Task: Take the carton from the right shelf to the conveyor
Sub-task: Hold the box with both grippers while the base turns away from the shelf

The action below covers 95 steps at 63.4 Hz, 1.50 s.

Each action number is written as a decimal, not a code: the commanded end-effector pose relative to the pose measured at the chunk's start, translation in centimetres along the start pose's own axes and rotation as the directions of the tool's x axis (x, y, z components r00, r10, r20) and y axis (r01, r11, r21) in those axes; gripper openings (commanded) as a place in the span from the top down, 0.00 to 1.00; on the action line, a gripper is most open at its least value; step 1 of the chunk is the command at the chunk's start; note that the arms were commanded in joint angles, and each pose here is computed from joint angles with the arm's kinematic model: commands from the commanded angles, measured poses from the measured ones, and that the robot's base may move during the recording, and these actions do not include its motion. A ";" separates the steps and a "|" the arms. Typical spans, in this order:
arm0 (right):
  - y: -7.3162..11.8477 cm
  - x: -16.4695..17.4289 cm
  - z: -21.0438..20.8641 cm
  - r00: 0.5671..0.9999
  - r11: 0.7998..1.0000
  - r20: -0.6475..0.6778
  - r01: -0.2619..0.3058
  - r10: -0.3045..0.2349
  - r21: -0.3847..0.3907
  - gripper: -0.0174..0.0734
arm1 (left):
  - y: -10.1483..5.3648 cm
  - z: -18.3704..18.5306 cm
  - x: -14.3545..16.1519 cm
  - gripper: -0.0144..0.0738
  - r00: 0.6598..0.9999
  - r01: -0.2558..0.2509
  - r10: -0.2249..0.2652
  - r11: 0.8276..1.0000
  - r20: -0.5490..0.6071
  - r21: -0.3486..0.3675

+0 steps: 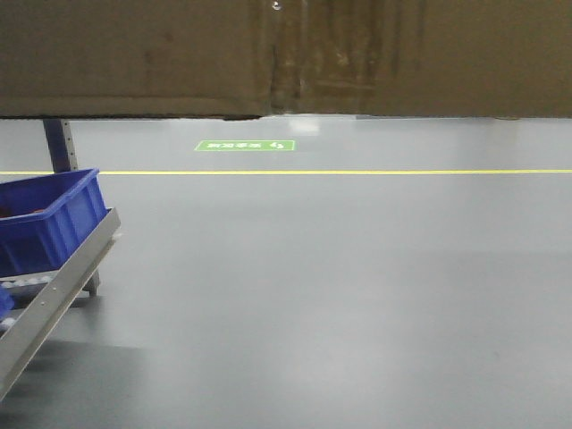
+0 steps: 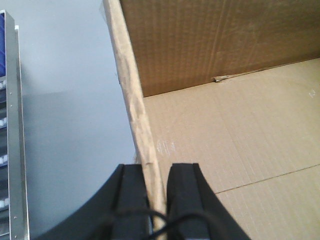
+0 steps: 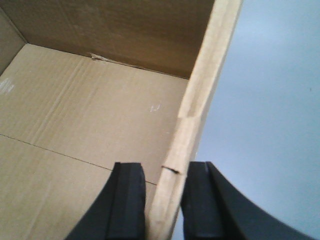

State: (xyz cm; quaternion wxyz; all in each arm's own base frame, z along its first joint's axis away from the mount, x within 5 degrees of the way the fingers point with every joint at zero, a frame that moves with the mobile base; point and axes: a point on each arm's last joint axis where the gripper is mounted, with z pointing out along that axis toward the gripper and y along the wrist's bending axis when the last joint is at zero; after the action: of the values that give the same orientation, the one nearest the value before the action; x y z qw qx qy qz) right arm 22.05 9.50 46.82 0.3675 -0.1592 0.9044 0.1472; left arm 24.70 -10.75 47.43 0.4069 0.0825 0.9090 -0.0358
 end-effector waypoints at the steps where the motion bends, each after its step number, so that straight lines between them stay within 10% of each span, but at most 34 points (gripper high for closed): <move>1: 0.4 -0.3 -0.7 0.998 0.999 0.058 0.018 -0.016 -0.033 0.89 | -0.3 -0.6 -0.2 0.86 0.999 -0.004 0.003 1.000 0.036 0.031; 95: 0.4 -0.4 -0.7 0.998 0.999 0.059 0.018 -0.016 -0.033 0.89 | -0.3 -0.6 -0.2 0.86 0.999 -0.004 0.003 1.000 0.036 0.031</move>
State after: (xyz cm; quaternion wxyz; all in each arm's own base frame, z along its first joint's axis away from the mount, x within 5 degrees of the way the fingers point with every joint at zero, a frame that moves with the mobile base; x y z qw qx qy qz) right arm 22.04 9.49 46.80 0.3664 -0.1594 0.9048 0.1470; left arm 24.67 -10.73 47.39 0.4047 0.0822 0.9101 -0.0349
